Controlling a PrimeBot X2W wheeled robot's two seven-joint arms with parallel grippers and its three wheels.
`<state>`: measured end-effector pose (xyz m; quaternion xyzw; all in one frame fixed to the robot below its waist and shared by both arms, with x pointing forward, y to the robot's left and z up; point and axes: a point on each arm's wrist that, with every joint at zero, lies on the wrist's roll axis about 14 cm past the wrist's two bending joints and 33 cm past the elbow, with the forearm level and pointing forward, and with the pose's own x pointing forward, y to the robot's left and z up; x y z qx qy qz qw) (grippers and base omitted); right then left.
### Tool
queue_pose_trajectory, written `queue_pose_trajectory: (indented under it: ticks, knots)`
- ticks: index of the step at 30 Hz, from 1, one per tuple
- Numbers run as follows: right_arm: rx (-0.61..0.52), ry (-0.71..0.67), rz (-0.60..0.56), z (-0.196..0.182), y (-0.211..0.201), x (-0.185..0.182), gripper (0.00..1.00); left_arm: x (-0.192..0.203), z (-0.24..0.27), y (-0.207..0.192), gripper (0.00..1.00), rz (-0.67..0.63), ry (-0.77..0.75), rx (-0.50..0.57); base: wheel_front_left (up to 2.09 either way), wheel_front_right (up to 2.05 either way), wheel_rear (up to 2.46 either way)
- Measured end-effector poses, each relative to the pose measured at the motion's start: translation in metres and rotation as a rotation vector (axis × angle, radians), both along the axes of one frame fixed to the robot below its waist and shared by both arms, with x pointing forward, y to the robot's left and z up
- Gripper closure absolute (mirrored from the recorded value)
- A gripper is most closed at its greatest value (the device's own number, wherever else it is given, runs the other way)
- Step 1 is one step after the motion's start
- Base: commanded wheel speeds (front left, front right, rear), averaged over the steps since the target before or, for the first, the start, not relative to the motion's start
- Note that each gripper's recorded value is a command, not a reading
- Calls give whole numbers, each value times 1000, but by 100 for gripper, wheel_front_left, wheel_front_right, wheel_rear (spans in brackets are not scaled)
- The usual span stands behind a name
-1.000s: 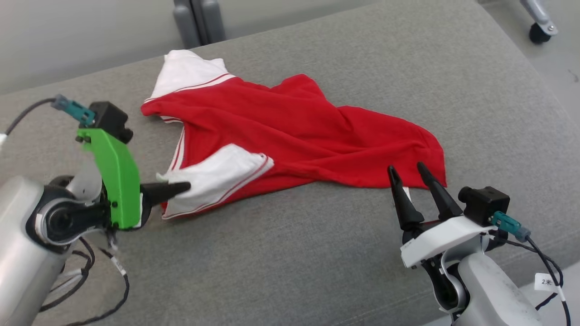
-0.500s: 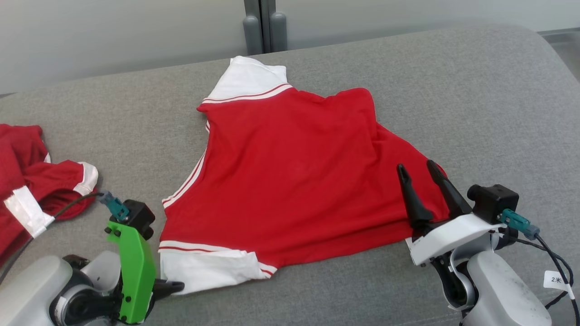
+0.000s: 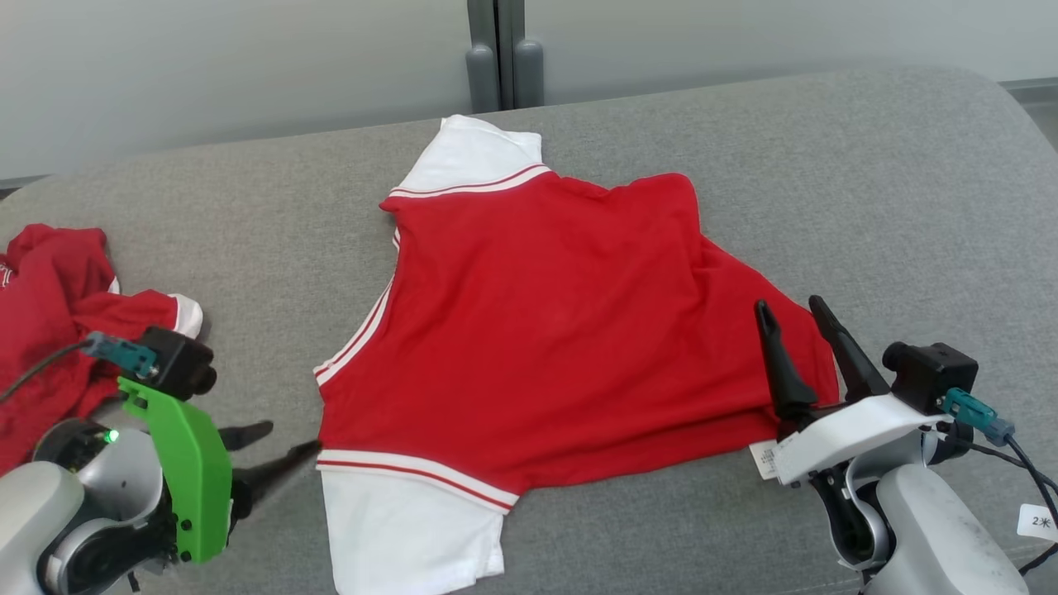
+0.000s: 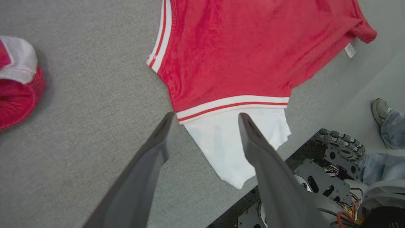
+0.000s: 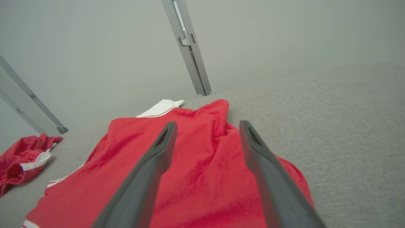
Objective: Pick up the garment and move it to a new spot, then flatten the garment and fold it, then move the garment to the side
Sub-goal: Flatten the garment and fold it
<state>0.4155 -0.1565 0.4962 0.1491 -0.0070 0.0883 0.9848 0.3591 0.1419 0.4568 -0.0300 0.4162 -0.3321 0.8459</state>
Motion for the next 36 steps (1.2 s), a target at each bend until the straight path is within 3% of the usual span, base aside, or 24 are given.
queue_pose_trajectory:
  ticks: [5, 9, 13, 16, 23, 36]
  knots:
    - [4, -4, -9, 1, -3, -4, 0, 31, 34, 21, 0, 82, -294, 15, 0, 0, 0]
    - [5, -5, -11, 1, -3, -6, 0, 53, 57, 31, 0, 271, -542, -34, 0, 0, 0]
    - [2, 2, -12, -1, -3, -13, 0, 50, 60, 45, 0, 480, -720, -71, 0, 0, 0]
    - [-9, 1, -14, 0, -7, -17, 0, 38, 46, 57, 0, 593, -735, -32, 0, 0, 0]
    - [-29, 6, -12, -1, -12, -23, 0, 14, 60, 53, 0, 762, -831, -105, 0, 0, 0]
    - [-46, 37, -10, -4, -17, -14, 0, -7, 45, 49, 0, 767, -842, -136, 0, 0, 0]
